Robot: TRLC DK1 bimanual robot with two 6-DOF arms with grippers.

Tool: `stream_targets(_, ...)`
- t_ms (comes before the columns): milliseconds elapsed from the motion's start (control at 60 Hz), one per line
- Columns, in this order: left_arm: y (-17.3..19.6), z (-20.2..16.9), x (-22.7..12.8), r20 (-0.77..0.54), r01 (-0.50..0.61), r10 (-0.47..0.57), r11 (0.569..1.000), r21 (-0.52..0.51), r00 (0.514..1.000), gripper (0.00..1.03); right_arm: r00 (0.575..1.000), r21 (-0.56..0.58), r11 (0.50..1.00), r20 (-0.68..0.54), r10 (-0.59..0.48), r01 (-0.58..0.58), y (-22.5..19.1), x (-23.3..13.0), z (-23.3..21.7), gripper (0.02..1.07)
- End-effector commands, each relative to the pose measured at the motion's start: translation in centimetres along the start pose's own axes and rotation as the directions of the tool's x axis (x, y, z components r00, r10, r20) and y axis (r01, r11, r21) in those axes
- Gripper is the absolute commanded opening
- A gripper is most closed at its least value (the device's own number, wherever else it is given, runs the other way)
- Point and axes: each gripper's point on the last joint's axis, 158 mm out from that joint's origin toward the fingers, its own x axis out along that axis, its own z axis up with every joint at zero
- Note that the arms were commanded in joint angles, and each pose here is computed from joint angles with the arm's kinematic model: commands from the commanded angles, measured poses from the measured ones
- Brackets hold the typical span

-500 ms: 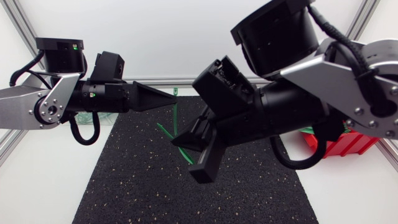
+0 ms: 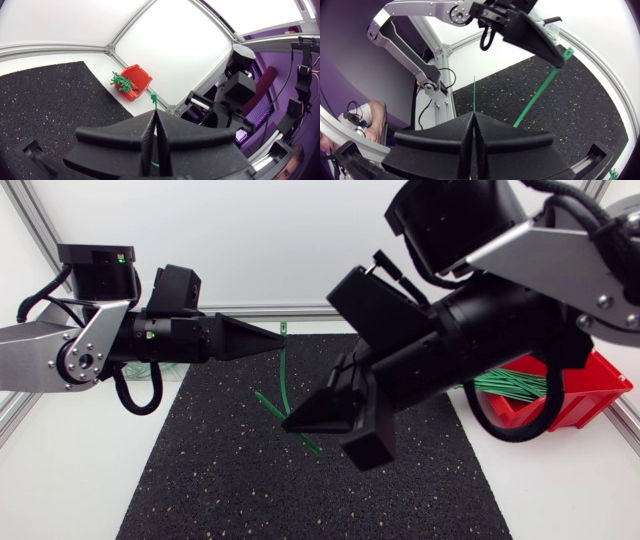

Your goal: Take a green cable tie from the red box, thread the tail through the head to close it, then place it in the transparent bin on the left.

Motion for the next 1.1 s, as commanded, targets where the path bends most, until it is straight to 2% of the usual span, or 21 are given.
stream_targets(0,-0.4,-0.6,0.0,-0.002,0.009,-0.009,1.000,-0.016,1.000,0.03,1.000,0.039,0.999,-0.004,-0.024,0.024,-0.7,-0.4,0.5,0.07)
stream_targets(33,-0.4,-0.6,0.0,-0.001,0.008,-0.008,1.000,-0.016,1.000,0.03,0.999,0.108,0.994,-0.027,-0.030,0.033,-1.2,0.1,0.3,0.07)
stream_targets(83,-0.4,-0.5,0.0,-0.002,0.009,-0.009,1.000,-0.014,1.000,0.03,0.998,0.155,0.987,-0.058,-0.025,0.033,-1.5,0.6,-0.1,0.07)
stream_targets(200,-0.5,-0.5,0.1,-0.002,0.011,-0.011,1.000,-0.013,1.000,0.03,0.998,0.140,0.990,-0.047,-0.029,0.036,-1.2,0.1,-0.1,0.07)
stream_targets(267,-0.4,-0.6,0.1,-0.003,0.010,-0.010,1.000,-0.014,1.000,0.03,0.994,0.182,0.978,0.019,-0.109,0.104,-1.7,-0.8,0.9,0.07)
stream_targets(383,-0.4,-0.7,0.1,-0.004,0.011,-0.012,1.000,-0.014,1.000,0.03,0.994,0.203,0.973,-0.028,-0.108,0.112,-0.9,-0.8,0.4,0.07)
stream_targets(467,-0.6,-1.1,0.3,-0.011,0.017,-0.018,1.000,-0.017,1.000,0.03,0.994,0.275,0.955,-0.065,-0.093,0.108,-0.8,-0.9,0.1,0.07)
stream_targets(567,-0.9,-1.5,0.6,-0.018,0.022,-0.022,1.000,-0.015,1.000,0.03,0.997,0.447,0.893,-0.065,-0.036,0.061,-0.8,-1.5,-0.1,0.07)
stream_targets(633,-1.1,-1.5,0.7,-0.018,0.023,-0.023,1.000,-0.017,1.000,0.03,0.997,0.559,0.828,-0.073,-0.005,0.045,-0.3,-1.5,-0.5,0.07)
stream_targets(700,-1.4,-1.5,0.8,-0.019,0.027,-0.027,1.000,-0.012,0.999,0.03,0.998,0.586,0.810,-0.068,0.010,0.032,0.2,-1.6,-0.4,0.07)
stream_targets(767,-1.5,-1.5,0.8,-0.016,0.027,-0.027,1.000,-0.011,1.000,0.03,0.998,0.644,0.765,-0.041,0.053,-0.014,1.0,-1.7,0.0,0.07)
stream_targets(850,-1.8,-1.5,0.8,-0.015,0.029,-0.029,1.000,-0.006,0.999,0.03,0.998,0.658,0.752,0.001,0.065,-0.050,1.3,-2.2,0.9,0.07)
stream_targets(983,-1.8,-1.8,0.9,-0.012,0.021,-0.021,1.000,-0.002,1.000,0.03,0.993,0.701,0.704,0.057,0.103,-0.113,1.6,-2.4,2.3,0.07)
stream_targets(1083,-1.9,-1.9,0.9,-0.011,0.020,-0.020,1.000,-0.008,1.000,0.03,0.986,0.747,0.643,0.122,0.116,-0.168,1.0,-2.7,3.5,0.07)
